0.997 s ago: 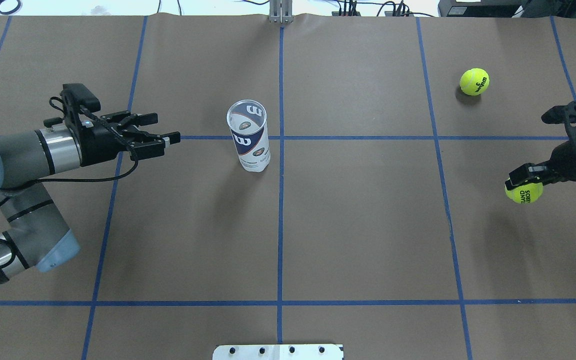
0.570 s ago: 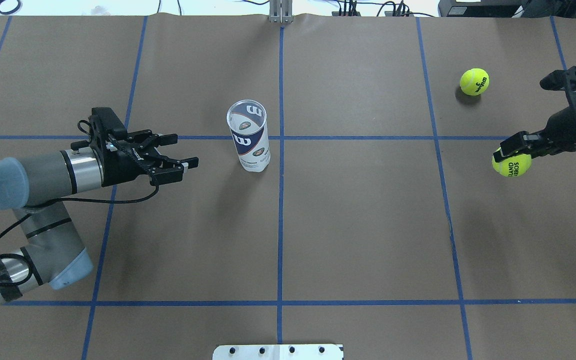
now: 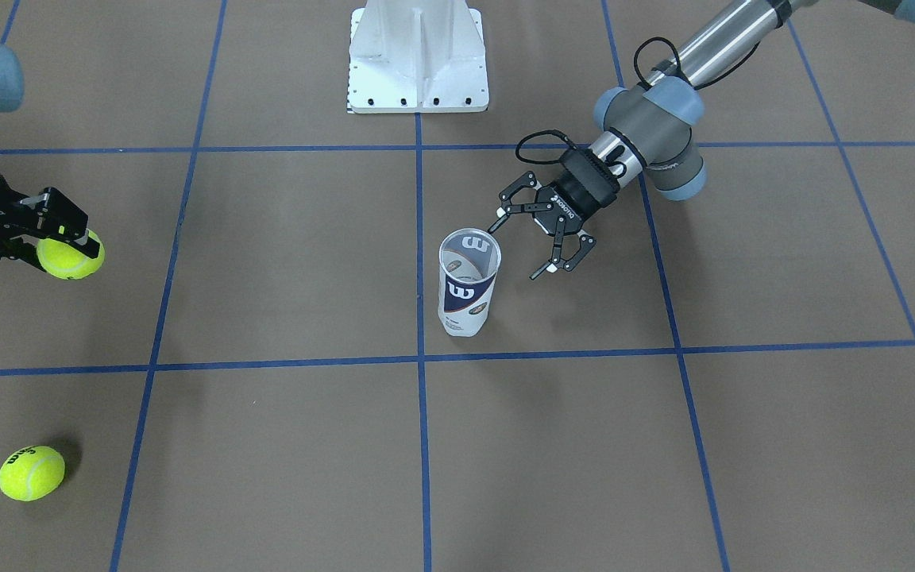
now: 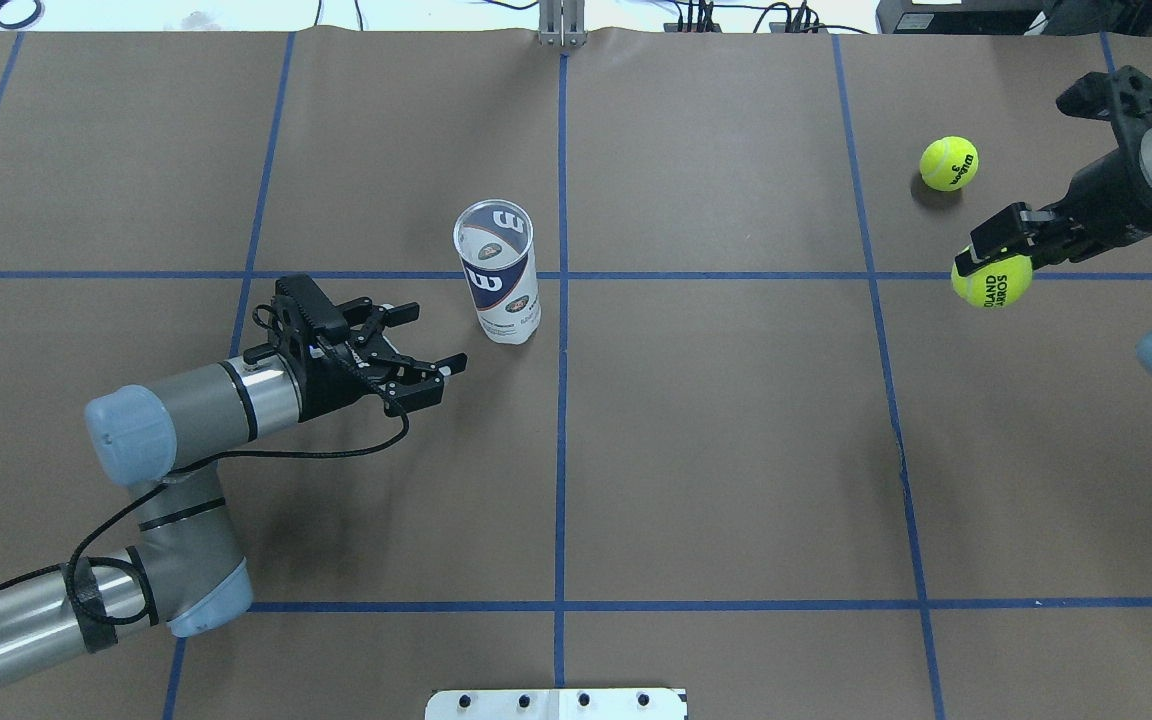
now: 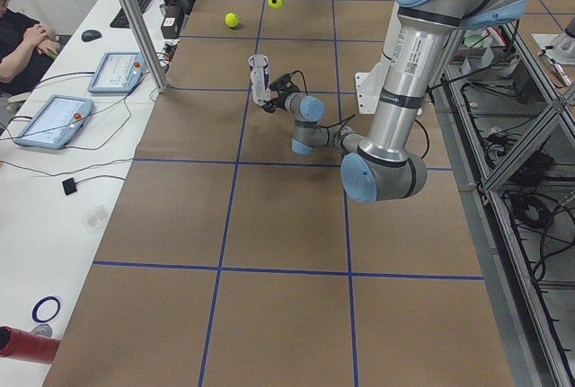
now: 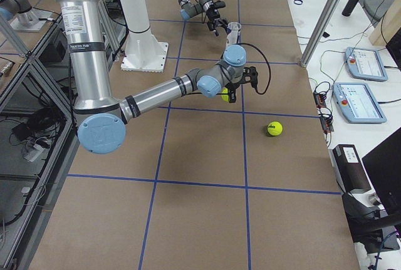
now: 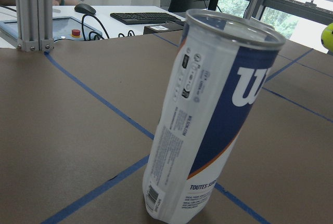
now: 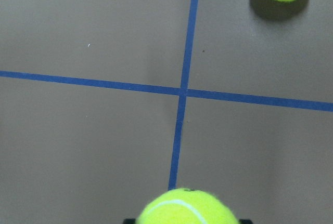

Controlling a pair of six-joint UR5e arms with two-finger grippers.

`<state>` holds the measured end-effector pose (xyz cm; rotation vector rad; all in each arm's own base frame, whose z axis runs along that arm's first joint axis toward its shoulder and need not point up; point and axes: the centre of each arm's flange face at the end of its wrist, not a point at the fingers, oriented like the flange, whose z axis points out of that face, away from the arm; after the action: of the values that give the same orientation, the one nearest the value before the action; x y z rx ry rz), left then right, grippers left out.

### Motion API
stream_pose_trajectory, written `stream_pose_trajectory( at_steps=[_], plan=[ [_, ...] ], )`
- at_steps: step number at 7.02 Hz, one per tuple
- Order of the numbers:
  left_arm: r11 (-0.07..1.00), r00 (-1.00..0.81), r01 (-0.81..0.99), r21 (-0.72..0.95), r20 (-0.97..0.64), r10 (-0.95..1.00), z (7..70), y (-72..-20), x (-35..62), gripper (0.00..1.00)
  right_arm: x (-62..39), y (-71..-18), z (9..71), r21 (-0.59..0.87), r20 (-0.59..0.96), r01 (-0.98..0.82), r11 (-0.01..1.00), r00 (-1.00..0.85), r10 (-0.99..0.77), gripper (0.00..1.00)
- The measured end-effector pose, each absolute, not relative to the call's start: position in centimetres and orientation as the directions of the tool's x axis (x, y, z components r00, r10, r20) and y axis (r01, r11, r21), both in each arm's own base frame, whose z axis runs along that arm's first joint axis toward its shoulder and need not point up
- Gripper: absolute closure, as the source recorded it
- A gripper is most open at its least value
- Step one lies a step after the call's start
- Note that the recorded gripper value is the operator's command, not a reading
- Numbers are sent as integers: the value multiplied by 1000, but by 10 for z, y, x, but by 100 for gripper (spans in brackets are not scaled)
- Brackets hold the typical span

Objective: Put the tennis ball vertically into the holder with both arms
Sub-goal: 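Lift the ball with the right gripper while the left gripper grasps the can's side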

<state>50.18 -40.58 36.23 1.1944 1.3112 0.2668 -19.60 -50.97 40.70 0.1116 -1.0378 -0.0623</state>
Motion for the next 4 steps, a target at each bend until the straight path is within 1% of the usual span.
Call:
stream_pose_trajectory(
  at_steps=[2,4],
  plan=[
    [425,334,458,781,-594,731,356,-398,522,2,-200,-519,376,83,868,-34,996,493,-55,100],
    [419,339,459,783,-590,733,347,-402,536,2,-206,-526,345,36,885,-80,996,466,6,100]
  ],
)
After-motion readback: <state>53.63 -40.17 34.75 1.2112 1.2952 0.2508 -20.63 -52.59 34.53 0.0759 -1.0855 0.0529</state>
